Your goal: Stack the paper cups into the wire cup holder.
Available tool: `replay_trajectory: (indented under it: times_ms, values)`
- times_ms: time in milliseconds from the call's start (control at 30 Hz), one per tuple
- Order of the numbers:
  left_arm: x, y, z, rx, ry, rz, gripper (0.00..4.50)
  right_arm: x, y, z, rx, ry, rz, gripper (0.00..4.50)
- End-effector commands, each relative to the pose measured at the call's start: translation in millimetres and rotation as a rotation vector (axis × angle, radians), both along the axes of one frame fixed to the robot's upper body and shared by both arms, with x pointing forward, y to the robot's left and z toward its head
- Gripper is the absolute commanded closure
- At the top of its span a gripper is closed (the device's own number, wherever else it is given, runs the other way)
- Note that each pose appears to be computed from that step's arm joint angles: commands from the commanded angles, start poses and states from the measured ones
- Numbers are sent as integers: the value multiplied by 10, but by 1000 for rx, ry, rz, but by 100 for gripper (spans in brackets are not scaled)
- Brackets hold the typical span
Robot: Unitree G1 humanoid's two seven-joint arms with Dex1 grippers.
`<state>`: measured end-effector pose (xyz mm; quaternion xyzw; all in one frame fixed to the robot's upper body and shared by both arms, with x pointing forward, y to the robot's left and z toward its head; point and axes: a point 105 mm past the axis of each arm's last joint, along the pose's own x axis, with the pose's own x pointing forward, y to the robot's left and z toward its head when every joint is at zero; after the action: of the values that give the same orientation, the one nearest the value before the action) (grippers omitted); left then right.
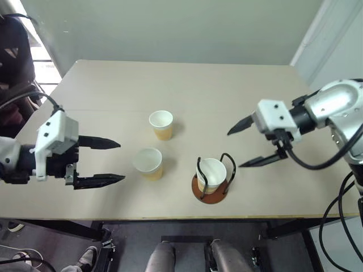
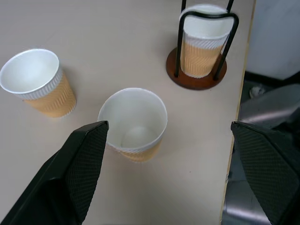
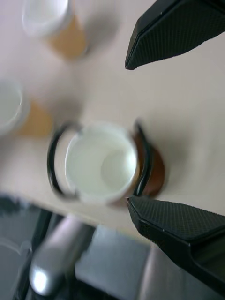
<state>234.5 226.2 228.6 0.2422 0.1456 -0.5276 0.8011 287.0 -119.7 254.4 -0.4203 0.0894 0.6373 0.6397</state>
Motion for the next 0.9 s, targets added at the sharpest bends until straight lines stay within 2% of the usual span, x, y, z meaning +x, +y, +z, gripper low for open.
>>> replay_trajectory:
  times_ms: [33, 300, 467, 900]
  values:
    - [51, -69, 24, 38, -30, -47, 0, 53, -144, 163, 18, -86, -73, 3]
    - [197, -310, -111, 42, -2, -138, 0, -5, -145, 177, 45, -92, -89, 3]
    - [276, -307, -284, 127, 3, -126, 0, -35, -159, 181, 47, -90, -103, 3]
    - [385, -512, -485, 217, -1, -213, 0, -59, -204, 201, 43, -98, -127, 3]
